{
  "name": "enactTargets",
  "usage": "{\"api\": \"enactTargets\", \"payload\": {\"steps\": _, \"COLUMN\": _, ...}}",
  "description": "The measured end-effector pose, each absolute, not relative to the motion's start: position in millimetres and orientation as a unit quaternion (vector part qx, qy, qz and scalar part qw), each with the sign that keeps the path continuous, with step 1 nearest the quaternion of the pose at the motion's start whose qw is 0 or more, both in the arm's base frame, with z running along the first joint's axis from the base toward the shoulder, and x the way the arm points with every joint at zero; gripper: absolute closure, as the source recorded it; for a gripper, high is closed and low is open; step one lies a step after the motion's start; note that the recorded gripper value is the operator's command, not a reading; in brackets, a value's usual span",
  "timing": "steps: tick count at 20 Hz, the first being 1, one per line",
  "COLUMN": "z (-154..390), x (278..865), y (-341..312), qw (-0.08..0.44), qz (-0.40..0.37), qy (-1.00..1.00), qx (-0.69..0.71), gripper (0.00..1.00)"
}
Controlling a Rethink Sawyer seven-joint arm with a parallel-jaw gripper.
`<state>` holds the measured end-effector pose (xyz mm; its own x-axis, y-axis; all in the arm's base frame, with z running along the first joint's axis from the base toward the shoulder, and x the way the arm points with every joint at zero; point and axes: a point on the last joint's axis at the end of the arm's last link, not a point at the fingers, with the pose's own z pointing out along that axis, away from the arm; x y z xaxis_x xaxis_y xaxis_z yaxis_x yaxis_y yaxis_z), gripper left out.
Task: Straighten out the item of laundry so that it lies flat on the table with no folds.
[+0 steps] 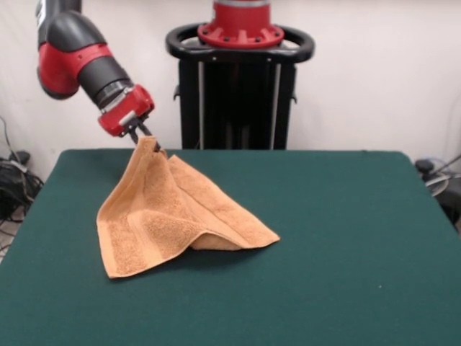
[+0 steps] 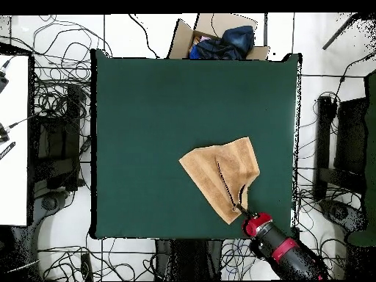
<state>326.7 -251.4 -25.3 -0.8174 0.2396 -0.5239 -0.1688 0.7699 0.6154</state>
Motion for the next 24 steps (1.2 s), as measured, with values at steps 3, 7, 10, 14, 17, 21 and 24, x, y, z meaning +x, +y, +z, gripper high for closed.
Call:
{"api": "enactTargets", "payload": {"steps": 3, "z": -29, "x": 326, "y": -260, "qw": 0.299, "qz": 0.345, "qy": 0.89, "qx": 0.01, "gripper": 1.0}}
{"api": "enactTargets", "payload": {"steps": 7, "z": -33, "x": 326, "y": -268, "qw": 0.298, "qz": 0.349, "qy": 0.888, "qx": 0.002, "gripper": 1.0}}
{"api": "enactTargets", "payload": {"steps": 10, "z": -37, "x": 327, "y": -276, "qw": 0.297, "qz": 0.353, "qy": 0.887, "qx": -0.007, "gripper": 1.0}}
{"api": "enactTargets", "payload": {"steps": 14, "z": -42, "x": 327, "y": -284, "qw": 0.295, "qz": 0.352, "qy": 0.888, "qx": -0.017, "gripper": 1.0}}
{"api": "enactTargets", "payload": {"steps": 17, "z": -44, "x": 327, "y": -287, "qw": 0.295, "qz": 0.35, "qy": 0.889, "qx": -0.021, "gripper": 1.0}}
{"api": "enactTargets", "payload": {"steps": 21, "z": -44, "x": 329, "y": -288, "qw": 0.294, "qz": 0.351, "qy": 0.889, "qx": -0.02, "gripper": 1.0}}
{"api": "enactTargets", "payload": {"steps": 24, "z": -44, "x": 330, "y": -288, "qw": 0.292, "qz": 0.354, "qy": 0.888, "qx": -0.02, "gripper": 1.0}}
